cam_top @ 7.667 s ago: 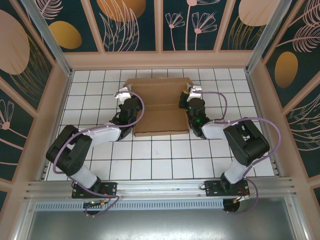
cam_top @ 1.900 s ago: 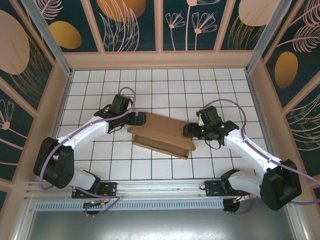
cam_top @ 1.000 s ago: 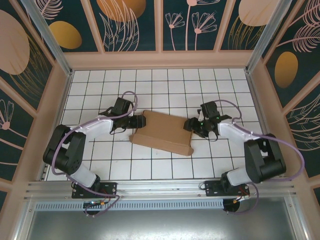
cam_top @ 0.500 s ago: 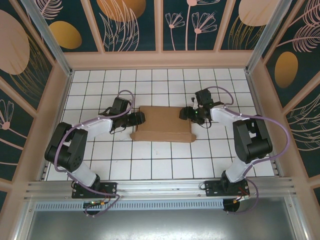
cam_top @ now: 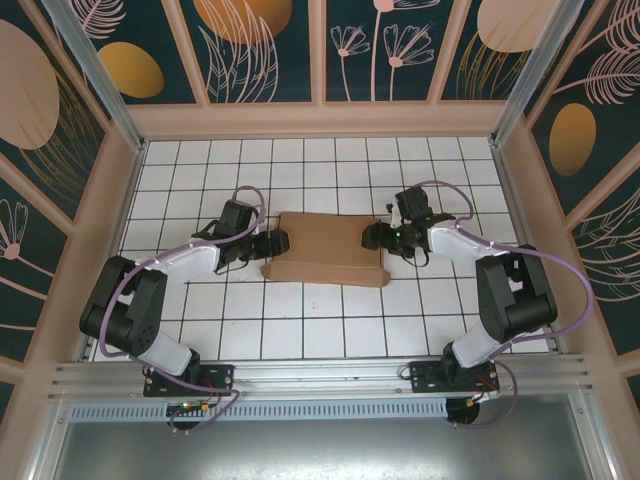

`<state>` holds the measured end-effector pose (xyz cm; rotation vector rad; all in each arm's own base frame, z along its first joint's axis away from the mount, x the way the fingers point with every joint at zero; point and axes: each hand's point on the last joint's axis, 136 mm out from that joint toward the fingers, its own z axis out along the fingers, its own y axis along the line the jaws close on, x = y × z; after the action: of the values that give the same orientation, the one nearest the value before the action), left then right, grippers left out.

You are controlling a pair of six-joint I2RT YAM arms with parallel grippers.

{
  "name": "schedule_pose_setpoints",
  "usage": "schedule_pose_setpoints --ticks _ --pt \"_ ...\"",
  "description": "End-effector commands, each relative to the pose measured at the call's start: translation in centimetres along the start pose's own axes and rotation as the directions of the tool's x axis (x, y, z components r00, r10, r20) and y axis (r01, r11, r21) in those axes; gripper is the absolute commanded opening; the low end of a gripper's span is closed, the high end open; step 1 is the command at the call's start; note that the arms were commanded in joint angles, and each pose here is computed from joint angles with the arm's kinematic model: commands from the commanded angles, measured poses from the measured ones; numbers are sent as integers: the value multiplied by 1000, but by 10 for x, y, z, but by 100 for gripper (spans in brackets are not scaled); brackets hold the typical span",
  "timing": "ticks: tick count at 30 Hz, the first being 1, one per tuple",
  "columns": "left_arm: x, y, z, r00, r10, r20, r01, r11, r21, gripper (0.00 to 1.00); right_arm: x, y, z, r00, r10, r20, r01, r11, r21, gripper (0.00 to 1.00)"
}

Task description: Fold the paper box

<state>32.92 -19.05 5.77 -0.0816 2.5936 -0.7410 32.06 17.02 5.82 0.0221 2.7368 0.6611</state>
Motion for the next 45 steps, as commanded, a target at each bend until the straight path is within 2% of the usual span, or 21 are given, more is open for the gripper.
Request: schedule_pose_setpoints --ticks 1,7,9,12,18,24,27,31,33,38,45 --pt "5 -4 8 1000 9 -21 -8 999 42 69 8 -1 3 1000 -20 -23 19 1000 -13 73" --pt "11 0 13 999 6 -41 -5 999 37 51 15 -14 15 998 -14 -56 16 999 32 46" --pt "12 2 15 999 8 -48 -6 999 33 44 15 -16 18 998 -12 -61 14 999 38 40" --pt "13 4 17 998 8 -56 -6 1000 24 39 12 -14 21 998 -3 -60 5 1000 31 39" --pt "7 8 18 999 6 -41 -6 1000 -6 35 -1 -13 27 999 4 -42 -3 999 44 43" --pt "7 6 20 998 -1 -55 1 1000 -1 30 -14 -12 34 999 7 -54 -4 998 62 42" --pt "1 -3 16 999 10 -39 -9 999 33 32 -21 -5 31 999 5 -38 -3 999 44 41" --pt "-8 -9 11 1000 24 -15 -23 999 39 43 -29 2 27 1000 -4 -23 5 999 44 41" --pt "-15 -7 7 999 32 7 -32 999 5 49 -34 -1 22 1000 -9 -4 10 997 77 46" --pt "-24 7 0 999 24 24 -22 997 -69 55 -50 -4 3 998 -29 59 23 994 104 56" --pt "-30 11 -14 998 15 54 -14 999 -32 67 -57 0 -17 994 -8 109 4 999 43 66"
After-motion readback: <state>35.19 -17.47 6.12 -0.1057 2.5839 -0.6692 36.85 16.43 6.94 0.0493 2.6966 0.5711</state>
